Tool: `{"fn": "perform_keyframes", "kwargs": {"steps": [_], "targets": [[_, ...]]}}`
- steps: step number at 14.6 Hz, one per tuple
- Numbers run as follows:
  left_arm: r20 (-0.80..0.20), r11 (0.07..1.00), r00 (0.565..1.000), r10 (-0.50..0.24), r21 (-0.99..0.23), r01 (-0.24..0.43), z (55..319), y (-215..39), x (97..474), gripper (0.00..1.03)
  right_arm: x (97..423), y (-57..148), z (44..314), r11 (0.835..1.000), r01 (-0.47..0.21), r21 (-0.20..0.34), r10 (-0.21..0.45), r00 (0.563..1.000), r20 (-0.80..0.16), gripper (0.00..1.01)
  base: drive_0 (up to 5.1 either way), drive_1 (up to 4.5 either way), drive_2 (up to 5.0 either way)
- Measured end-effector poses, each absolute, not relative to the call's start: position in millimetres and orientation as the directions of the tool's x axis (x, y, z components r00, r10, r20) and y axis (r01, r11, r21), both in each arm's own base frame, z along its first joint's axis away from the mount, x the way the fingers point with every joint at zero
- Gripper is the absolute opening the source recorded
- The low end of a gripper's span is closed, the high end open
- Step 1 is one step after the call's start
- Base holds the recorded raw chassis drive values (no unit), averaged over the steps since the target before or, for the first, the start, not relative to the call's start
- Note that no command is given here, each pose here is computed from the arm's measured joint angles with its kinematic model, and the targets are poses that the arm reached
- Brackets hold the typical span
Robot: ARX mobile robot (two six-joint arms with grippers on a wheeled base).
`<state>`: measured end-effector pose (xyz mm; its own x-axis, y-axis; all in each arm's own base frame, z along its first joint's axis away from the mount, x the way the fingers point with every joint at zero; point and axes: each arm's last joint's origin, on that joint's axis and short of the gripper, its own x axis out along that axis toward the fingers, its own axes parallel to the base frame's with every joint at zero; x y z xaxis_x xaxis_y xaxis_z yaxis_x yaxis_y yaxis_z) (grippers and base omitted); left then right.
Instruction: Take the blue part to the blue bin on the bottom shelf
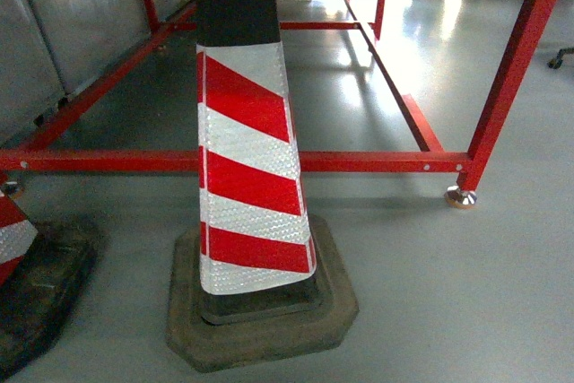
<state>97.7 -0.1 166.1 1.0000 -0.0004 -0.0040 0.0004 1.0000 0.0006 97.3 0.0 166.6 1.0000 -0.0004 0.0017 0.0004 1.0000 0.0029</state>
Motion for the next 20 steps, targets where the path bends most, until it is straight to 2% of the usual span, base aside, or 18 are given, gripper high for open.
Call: {"fn": "perform_keyframes", "kwargs": {"steps": [20], "targets": [[-0.004,1.000,1.000,0.000,0.001,0.000,166.1,0.0,97.7,0.98,97.3,0.0,166.5,1.000,0.000,0.003,0.000,1.000,0.000,0.98,0.0,0.00,0.0]]}}
